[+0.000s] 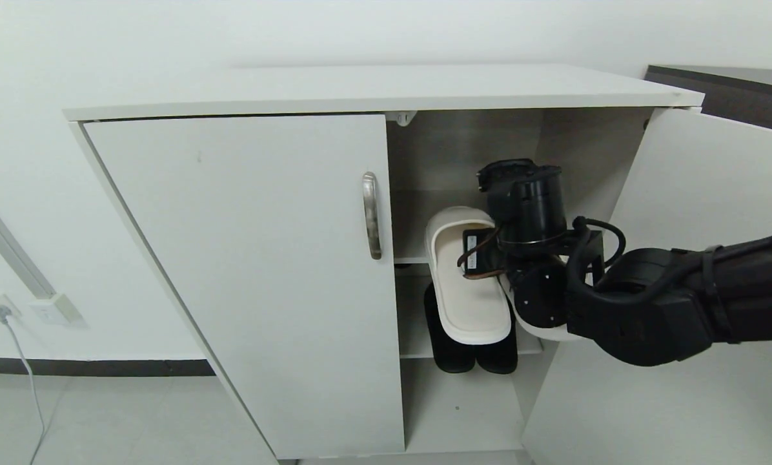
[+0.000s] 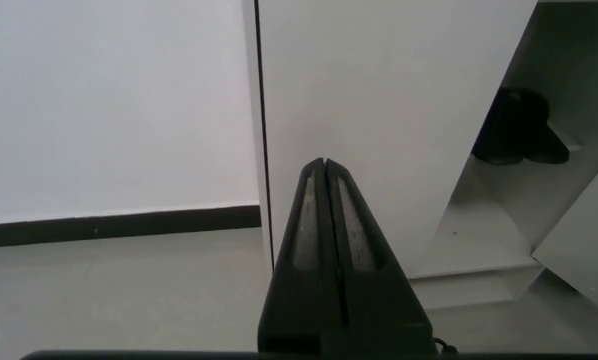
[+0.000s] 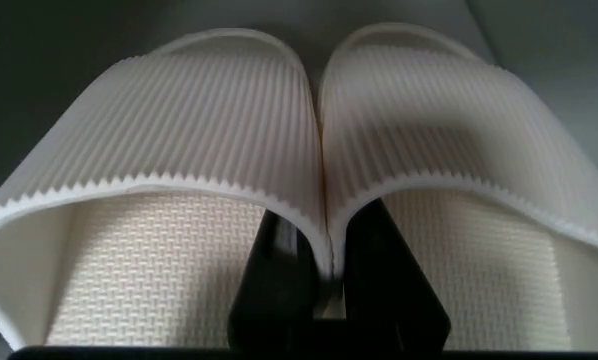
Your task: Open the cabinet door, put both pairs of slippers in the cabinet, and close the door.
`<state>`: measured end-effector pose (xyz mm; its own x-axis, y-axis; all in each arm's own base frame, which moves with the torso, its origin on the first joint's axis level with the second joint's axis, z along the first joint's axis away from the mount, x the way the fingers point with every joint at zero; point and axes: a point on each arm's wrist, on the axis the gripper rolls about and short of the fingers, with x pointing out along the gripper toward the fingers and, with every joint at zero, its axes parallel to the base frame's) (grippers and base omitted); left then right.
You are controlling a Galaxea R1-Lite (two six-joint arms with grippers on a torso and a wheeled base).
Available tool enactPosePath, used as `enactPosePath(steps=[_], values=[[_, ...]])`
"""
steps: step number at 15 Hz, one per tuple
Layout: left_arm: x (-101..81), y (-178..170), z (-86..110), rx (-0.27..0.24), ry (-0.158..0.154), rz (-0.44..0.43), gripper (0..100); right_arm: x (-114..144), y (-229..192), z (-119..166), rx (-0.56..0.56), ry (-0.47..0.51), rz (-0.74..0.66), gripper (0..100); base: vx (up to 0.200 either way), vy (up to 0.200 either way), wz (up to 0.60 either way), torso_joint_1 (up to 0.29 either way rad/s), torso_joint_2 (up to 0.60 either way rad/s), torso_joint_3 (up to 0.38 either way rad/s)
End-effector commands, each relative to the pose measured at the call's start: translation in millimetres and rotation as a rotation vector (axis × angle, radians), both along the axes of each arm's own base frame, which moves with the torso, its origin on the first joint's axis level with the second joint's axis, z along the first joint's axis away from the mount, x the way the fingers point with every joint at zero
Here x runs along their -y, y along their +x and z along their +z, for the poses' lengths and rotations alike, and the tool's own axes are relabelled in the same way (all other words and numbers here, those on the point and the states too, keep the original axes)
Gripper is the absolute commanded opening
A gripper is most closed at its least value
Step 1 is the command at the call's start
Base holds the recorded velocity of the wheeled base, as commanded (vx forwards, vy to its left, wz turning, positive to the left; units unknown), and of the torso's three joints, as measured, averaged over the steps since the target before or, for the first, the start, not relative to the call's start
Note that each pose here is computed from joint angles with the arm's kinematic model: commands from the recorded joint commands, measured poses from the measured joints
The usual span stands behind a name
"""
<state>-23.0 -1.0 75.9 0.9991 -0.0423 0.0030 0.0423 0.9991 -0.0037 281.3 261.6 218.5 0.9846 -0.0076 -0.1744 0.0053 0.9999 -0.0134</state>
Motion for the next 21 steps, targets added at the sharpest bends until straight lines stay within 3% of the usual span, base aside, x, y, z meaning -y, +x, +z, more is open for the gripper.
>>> enactPosePath(steps=[1, 10, 21], values=[[0.0, 0.1, 0.0, -0.001, 0.001, -0.001, 0, -2.8, 18.7, -3.6, -0.02, -0.011, -0.003, 0, 0.0, 0.0, 0.0, 0.0, 0.0, 0.0], [0.0, 0.1, 0.0, -0.002, -0.002, 0.001, 0, -5.5, 64.4, 20.8, -0.027, 0.009, -0.003, 0, 0.0, 0.0, 0.0, 0.0, 0.0, 0.0], [-0.1, 0.1, 0.0, -0.002, -0.004, 0.002, 0, -2.2, 95.2, 20.1, -0.01, 0.029, -0.033, 0, 0.0, 0.0, 0.0, 0.0, 0.0, 0.0]])
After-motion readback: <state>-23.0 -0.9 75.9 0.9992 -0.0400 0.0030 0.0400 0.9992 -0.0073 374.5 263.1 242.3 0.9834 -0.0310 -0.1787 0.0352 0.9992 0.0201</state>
